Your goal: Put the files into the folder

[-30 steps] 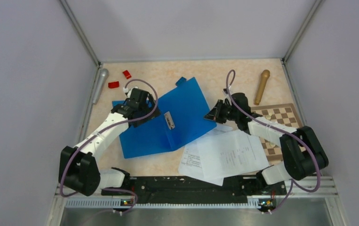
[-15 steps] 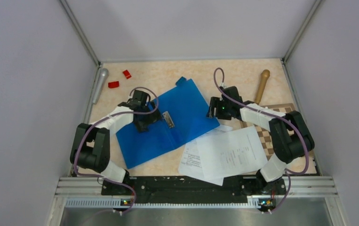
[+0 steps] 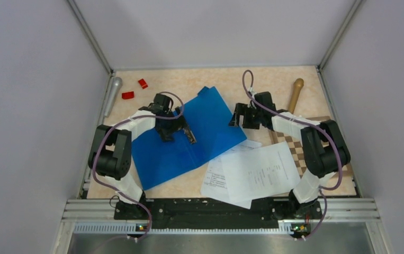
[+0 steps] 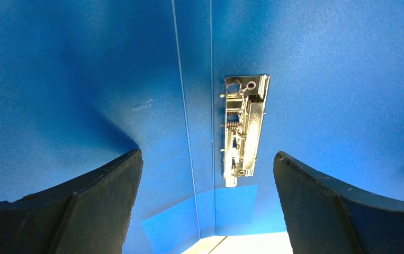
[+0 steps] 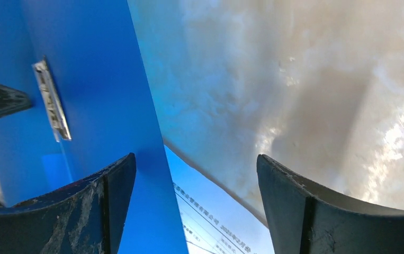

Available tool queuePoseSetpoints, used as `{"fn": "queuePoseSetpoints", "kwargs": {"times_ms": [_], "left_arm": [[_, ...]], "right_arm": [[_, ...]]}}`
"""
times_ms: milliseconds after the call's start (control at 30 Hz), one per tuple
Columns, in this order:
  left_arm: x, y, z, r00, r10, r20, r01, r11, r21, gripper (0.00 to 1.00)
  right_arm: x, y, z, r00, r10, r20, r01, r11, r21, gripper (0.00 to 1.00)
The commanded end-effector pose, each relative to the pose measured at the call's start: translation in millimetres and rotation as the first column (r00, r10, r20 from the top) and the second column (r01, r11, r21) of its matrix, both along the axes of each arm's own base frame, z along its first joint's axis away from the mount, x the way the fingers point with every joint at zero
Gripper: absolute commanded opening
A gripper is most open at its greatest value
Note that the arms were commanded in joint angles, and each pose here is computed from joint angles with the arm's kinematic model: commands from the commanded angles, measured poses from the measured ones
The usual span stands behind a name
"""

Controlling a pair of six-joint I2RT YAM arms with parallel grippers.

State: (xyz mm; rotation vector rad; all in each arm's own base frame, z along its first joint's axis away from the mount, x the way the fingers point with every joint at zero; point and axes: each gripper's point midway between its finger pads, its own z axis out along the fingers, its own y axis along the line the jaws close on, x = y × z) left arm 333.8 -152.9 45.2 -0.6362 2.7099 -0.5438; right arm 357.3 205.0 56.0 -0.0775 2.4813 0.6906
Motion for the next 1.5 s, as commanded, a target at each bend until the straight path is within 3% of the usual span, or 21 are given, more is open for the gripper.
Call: {"fn": "queuePoseSetpoints", "kwargs": {"times_ms": [0, 233, 367, 433, 500, 567, 700, 867, 1033, 1200, 1400, 1467], "left_arm": [[14.4, -7.7, 6.8, 0.999, -0.033, 0.018, 0.033, 0.999, -0.027, 0.97], [19.0, -10.7, 3.4, 0.997, -0.074, 0.013, 0.075, 0.997, -0.022, 0.97], [19.6, -11.3, 1.7, 0.995, -0.095, 0.006, 0.095, 0.995, -0.02, 0.97], [20.6, -8.9, 0.8, 0.994, -0.108, -0.006, 0.108, 0.994, 0.001, 0.97], [21.8, -6.9, 2.8, 0.993, -0.116, -0.006, 0.116, 0.993, 0.017, 0.97], [23.2, -10.7, 11.3, 0.992, -0.129, 0.008, 0.129, 0.992, -0.004, 0.97], [26.4, -22.4, 42.8, 0.984, -0.166, 0.062, 0.17, 0.983, -0.064, 0.97], [21.3, -5.9, 67.0, 0.985, -0.122, 0.119, 0.121, 0.993, 0.01, 0.91], [0.8, -2.1, 69.0, 0.988, -0.069, 0.14, 0.072, 0.997, -0.018, 0.75], [-24.1, -17.2, 60.7, 0.987, -0.08, 0.137, 0.086, 0.995, -0.04, 0.69], [-47.1, -24.3, 51.7, 0.984, -0.145, 0.102, 0.139, 0.988, 0.059, 0.43], [-50.7, -22.5, 48.0, 0.985, -0.146, 0.096, 0.138, 0.986, 0.09, 0.41]], "right_arm": [[26.2, 29.0, 29.0, 0.992, 0.101, 0.069, -0.114, 0.966, 0.232, 0.83], [41.1, 54.5, 67.1, 0.967, 0.19, 0.173, -0.245, 0.883, 0.4, 0.8], [50.2, 74.7, 87.7, 0.923, 0.314, 0.224, -0.384, 0.803, 0.456, 0.66], [49.1, 82.0, 92.6, 0.906, 0.356, 0.227, -0.422, 0.77, 0.479, 0.56], [45.6, 81.9, 91.1, 0.906, 0.363, 0.218, -0.423, 0.773, 0.473, 0.38], [37.9, 77.6, 94.1, 0.914, 0.338, 0.226, -0.406, 0.789, 0.46, 0.0], [12.0, 62.6, 110.2, 0.931, 0.242, 0.272, -0.337, 0.856, 0.392, 0.0], [-17.9, 50.2, 98.4, 0.965, 0.108, 0.24, -0.202, 0.888, 0.414, 0.0], [-40.5, 30.5, 78.5, 0.97, -0.146, 0.196, 0.033, 0.872, 0.489, 0.0], [-54.8, 14.5, 54.5, 0.938, -0.336, 0.084, 0.249, 0.823, 0.51, 0.0], [-57.5, 34.4, 51.8, 0.952, -0.303, 0.051, 0.23, 0.813, 0.535, 0.0], [-55.0, 37.3, 51.2, 0.947, -0.317, 0.051, 0.243, 0.81, 0.534, 0.0]]}}
